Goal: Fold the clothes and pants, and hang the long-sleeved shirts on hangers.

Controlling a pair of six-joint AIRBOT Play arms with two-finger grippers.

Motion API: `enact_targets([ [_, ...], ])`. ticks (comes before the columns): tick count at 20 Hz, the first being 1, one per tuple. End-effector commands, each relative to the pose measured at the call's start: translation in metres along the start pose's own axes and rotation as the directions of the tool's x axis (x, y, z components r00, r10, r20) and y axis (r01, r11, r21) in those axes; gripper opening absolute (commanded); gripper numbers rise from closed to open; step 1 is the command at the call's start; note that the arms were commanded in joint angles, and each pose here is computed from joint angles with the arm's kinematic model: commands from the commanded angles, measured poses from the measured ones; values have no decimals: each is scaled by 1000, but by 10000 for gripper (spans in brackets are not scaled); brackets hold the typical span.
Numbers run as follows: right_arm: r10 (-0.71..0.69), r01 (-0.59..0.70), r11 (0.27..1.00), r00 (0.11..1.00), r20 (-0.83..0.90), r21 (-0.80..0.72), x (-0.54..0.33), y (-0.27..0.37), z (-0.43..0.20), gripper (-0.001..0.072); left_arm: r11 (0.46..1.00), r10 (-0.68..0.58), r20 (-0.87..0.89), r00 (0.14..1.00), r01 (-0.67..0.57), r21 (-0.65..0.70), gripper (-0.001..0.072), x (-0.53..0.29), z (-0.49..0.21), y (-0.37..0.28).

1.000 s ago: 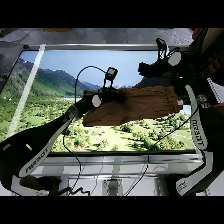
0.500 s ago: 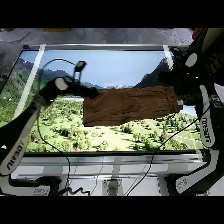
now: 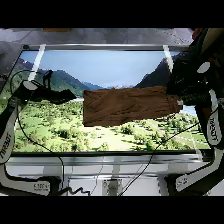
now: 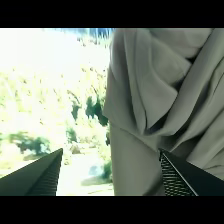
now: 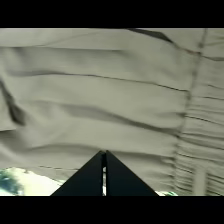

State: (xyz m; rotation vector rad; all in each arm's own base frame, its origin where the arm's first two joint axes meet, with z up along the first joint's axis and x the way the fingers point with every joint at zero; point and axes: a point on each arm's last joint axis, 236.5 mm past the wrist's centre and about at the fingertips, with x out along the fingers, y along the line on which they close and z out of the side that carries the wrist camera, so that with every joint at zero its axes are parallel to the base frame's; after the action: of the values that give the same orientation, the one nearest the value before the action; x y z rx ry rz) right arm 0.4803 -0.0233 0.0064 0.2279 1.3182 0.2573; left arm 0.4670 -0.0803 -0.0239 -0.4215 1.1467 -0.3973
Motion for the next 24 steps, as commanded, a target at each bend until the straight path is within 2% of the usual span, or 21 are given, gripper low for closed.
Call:
enact_targets([
  [1,67,-67,997,998,3,-33,4,21,1,27,996,-87,-38,995,86,-25,697,33,-11,-11],
  [4,75,-74,996,997,6,-50,7,31,3,28,979,-202,-58,978,200,-39,698,63,-19,-37],
  [11,114,-112,990,993,12,-85,13,58,8,28,981,-187,-132,974,191,19,696,116,-49,-54],
  [12,115,-113,989,993,20,-92,14,63,10,28,981,-188,-136,973,193,26,668,118,-50,-58],
  [13,116,-113,988,993,25,-104,16,68,12,28,980,-190,-141,972,196,33,536,120,-52,-62],
  [15,119,-112,985,992,42,-132,21,82,17,28,979,-191,-144,971,199,43,177,122,-54,-66],
  [16,121,-112,983,992,49,-147,23,89,19,27,978,-193,-141,971,201,50,20,121,-52,-68],
  [19,124,-107,977,989,79,-187,29,109,27,28,975,-194,-90,977,202,93,17,102,-29,-74],
  [21,128,-105,972,987,99,-209,35,122,32,28,964,-154,-71,985,166,206,16,73,-12,-79],
  [24,133,-99,968,982,137,-231,50,140,37,27,921,-77,-51,996,91,379,16,18,5,-95],
])
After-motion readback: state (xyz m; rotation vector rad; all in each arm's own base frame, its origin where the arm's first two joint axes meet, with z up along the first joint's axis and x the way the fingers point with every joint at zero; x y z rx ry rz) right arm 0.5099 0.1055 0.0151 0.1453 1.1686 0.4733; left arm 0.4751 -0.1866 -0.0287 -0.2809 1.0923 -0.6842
